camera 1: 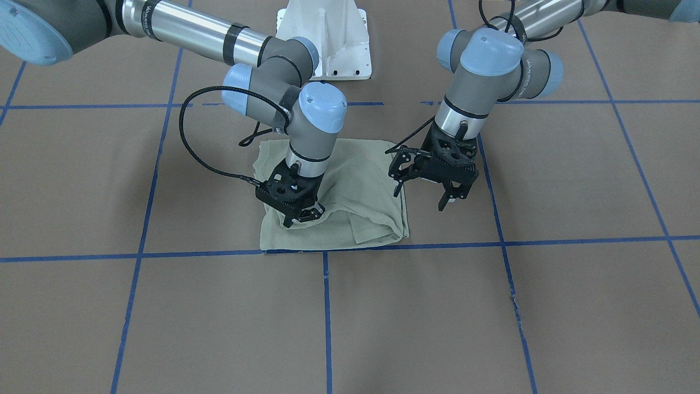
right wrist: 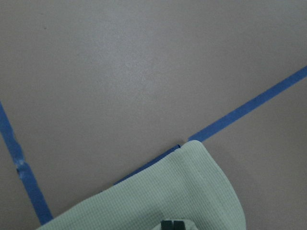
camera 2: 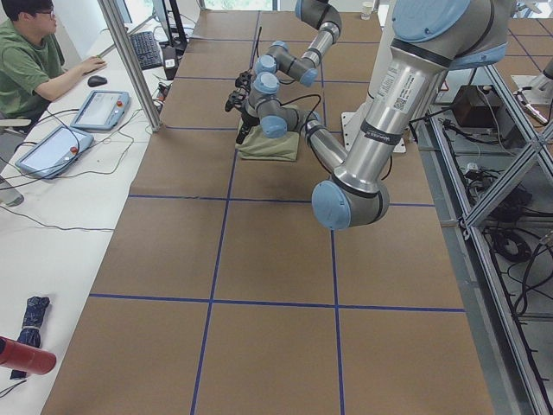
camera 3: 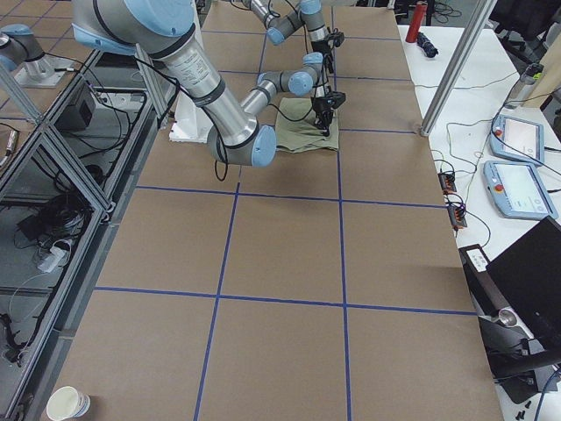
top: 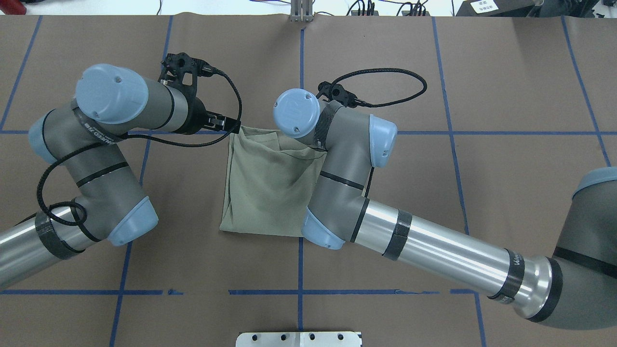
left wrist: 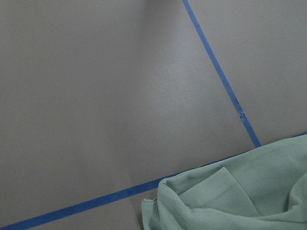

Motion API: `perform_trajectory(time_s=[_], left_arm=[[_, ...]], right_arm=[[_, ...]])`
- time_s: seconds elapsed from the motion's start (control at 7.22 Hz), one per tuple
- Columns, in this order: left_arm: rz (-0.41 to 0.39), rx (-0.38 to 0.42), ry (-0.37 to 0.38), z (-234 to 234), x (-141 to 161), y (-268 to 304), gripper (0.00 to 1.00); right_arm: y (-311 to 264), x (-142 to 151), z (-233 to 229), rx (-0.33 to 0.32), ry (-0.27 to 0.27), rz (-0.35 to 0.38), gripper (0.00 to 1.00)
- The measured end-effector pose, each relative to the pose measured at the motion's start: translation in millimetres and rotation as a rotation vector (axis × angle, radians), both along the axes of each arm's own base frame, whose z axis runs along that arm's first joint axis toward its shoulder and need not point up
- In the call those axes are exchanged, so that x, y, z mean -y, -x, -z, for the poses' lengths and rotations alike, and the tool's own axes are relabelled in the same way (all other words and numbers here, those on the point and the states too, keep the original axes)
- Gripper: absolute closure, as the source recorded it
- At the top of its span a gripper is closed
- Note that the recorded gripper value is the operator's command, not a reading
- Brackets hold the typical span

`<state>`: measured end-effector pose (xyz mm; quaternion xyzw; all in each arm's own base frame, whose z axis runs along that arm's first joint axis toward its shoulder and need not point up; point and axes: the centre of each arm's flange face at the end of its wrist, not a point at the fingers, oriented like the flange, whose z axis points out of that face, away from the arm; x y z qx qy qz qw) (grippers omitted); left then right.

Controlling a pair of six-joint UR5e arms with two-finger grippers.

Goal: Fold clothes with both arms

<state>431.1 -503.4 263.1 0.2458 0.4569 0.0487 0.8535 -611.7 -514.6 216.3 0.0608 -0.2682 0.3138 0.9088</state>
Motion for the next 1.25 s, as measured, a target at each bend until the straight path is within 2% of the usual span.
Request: perform_trajectory(time_s=[0.55,0.69,0.97,1.25], left_arm=[[-0.002,-0.004,-0.003,-0.3,-1.1,-0.6,0.0],[-0.003,-0.003,-0.002,-0.6,-1.4,-0.9,0.0],[-0.003,-0.003,-0.002,-0.8,-1.7,-1.1,0.0],[-0.006,-0.002,-0.005,0.7,-2.2,0.1,0.0]], right_arm=[[-26.5,33.3,-12.5,-0.047,-0.025,-0.031,1.0],[-27.8,37.2,-17.6,-0.064,-0.033,-0.033,0.01],[-28.2,40.0,-18.9,-0.078,-0.051,-0.017,0.0],[-46.9,53.8,-7.6,-0.047,-0.05,0.067,0.0]])
